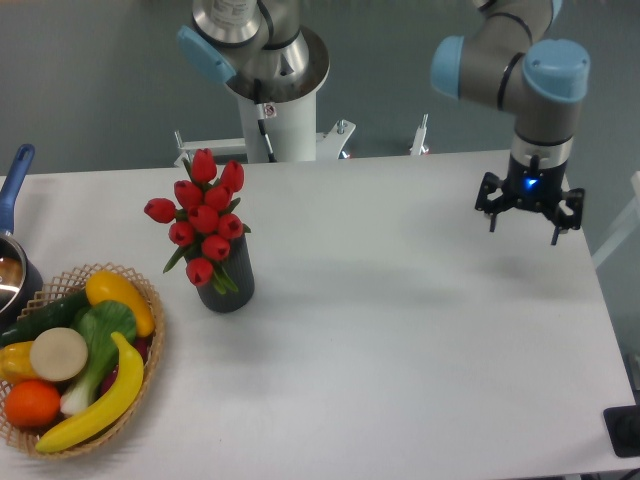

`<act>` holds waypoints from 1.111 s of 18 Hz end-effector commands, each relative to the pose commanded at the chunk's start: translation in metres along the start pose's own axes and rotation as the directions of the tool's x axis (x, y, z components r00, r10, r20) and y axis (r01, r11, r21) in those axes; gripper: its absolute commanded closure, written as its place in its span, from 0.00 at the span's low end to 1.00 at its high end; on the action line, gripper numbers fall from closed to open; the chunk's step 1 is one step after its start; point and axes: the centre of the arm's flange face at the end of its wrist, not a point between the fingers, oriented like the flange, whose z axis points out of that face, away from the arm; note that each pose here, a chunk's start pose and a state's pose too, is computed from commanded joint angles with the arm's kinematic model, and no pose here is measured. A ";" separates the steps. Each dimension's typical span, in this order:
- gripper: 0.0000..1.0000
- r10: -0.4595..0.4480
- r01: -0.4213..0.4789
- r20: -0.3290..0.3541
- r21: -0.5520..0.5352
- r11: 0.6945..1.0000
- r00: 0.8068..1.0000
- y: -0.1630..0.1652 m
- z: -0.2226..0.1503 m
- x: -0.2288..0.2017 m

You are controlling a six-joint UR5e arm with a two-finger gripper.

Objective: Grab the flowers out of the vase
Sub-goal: 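Move the open gripper across the table toward the red tulips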

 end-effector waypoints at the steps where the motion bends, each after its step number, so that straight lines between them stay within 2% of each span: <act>1: 0.00 -0.009 0.009 0.003 0.005 1.000 1.000 -0.002 -0.002 0.000; 5: 0.00 0.010 -0.010 0.011 0.022 1.000 1.000 -0.021 -0.011 0.011; 12: 0.00 -0.063 0.062 0.011 0.050 0.997 0.998 -0.042 -0.019 0.024; 15: 0.00 -0.050 0.052 -0.017 0.091 0.995 0.999 -0.048 -0.011 0.037; 18: 0.00 -0.023 0.032 -0.050 0.189 0.982 0.998 -0.066 -0.022 0.053; 20: 0.00 0.010 0.015 -0.098 0.250 0.968 0.995 -0.082 -0.020 0.074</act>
